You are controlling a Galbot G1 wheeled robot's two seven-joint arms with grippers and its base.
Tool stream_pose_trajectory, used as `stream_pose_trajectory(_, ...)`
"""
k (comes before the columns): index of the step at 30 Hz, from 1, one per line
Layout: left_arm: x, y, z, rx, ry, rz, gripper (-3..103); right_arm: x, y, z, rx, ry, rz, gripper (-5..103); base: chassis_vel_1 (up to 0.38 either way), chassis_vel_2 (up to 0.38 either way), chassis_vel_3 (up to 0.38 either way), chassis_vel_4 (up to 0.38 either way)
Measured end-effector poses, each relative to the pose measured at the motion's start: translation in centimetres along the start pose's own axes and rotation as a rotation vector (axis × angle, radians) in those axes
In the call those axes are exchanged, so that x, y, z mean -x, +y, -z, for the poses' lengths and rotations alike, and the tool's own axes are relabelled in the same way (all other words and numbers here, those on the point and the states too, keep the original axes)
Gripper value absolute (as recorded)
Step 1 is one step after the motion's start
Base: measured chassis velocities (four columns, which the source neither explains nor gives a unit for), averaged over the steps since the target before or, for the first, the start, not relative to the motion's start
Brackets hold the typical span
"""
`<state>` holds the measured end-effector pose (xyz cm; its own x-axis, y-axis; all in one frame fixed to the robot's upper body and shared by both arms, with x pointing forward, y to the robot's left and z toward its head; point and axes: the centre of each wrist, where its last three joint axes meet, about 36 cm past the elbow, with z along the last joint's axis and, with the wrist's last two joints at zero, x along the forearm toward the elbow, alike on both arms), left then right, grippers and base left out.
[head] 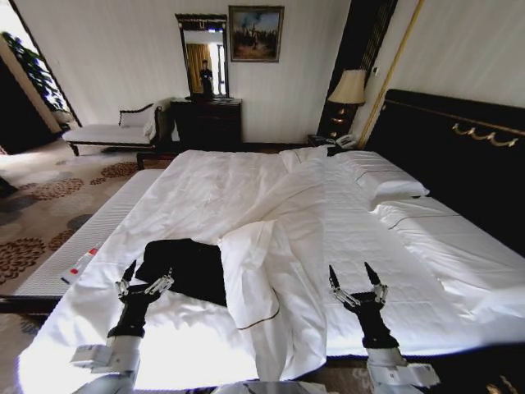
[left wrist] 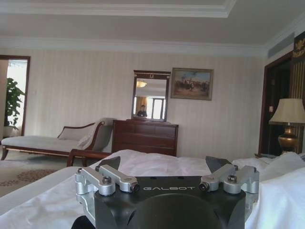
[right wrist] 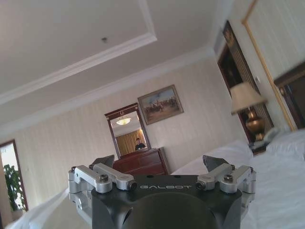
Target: Fold the clothes on the bed.
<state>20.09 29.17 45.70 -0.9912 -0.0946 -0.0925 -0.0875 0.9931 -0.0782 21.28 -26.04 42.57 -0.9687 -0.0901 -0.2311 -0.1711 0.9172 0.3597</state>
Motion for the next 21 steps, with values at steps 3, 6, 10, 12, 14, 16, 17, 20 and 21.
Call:
stream_pose_trajectory(3, -0.7, 0.2, -0.1, 0.03, 0.005, 0.027, 100, 1.5, 0.7, 0.5, 0.179, 0.052, -0.03, 100, 0.0, 0.0, 0.0, 0.0)
stream_pose_trajectory(6, -1.8, 0.1, 0.0, 0.048, 0.014, 0.061, 100, 4.2, 0.9, 1.4, 0.344, 0.123, 0.005, 100, 0.0, 0.0, 0.0, 0.0)
stream_pose_trajectory(10, -3.0, -0.6, 0.7, 0.027, 0.02, 0.092, 100, 8.0, 0.5, 2.8, 0.404, 0.209, 0.113, 100, 0.0, 0.0, 0.0, 0.0)
stream_pose_trajectory(12, -3.2, -0.8, 1.1, 0.02, 0.014, 0.098, 100, 9.3, 0.2, 3.3, 0.414, 0.24, 0.143, 100, 0.0, 0.0, 0.0, 0.0)
stream_pose_trajectory(14, -3.4, -1.3, 2.1, 0.01, -0.005, 0.117, 100, 11.6, 0.1, 4.4, 0.421, 0.321, 0.174, 100, 0.0, 0.0, 0.0, 0.0)
stream_pose_trajectory(16, -3.6, -1.5, 3.0, 0.009, -0.016, 0.135, 100, 12.9, 0.4, 4.9, 0.397, 0.38, 0.183, 100, 0.0, 0.0, 0.0, 0.0)
stream_pose_trajectory(17, -3.8, -1.6, 3.4, 0.013, -0.017, 0.148, 100, 13.5, 0.6, 5.1, 0.373, 0.412, 0.195, 100, 0.0, 0.0, 0.0, 0.0)
stream_pose_trajectory(20, -4.2, -1.6, 3.5, 0.022, -0.005, 0.176, 100, 14.5, 1.5, 5.4, 0.343, 0.474, 0.225, 100, 0.0, 0.0, 0.0, 0.0)
stream_pose_trajectory(21, -4.3, -1.6, 3.6, 0.024, -0.002, 0.184, 100, 14.7, 1.8, 5.4, 0.336, 0.491, 0.231, 100, 0.0, 0.0, 0.0, 0.0)
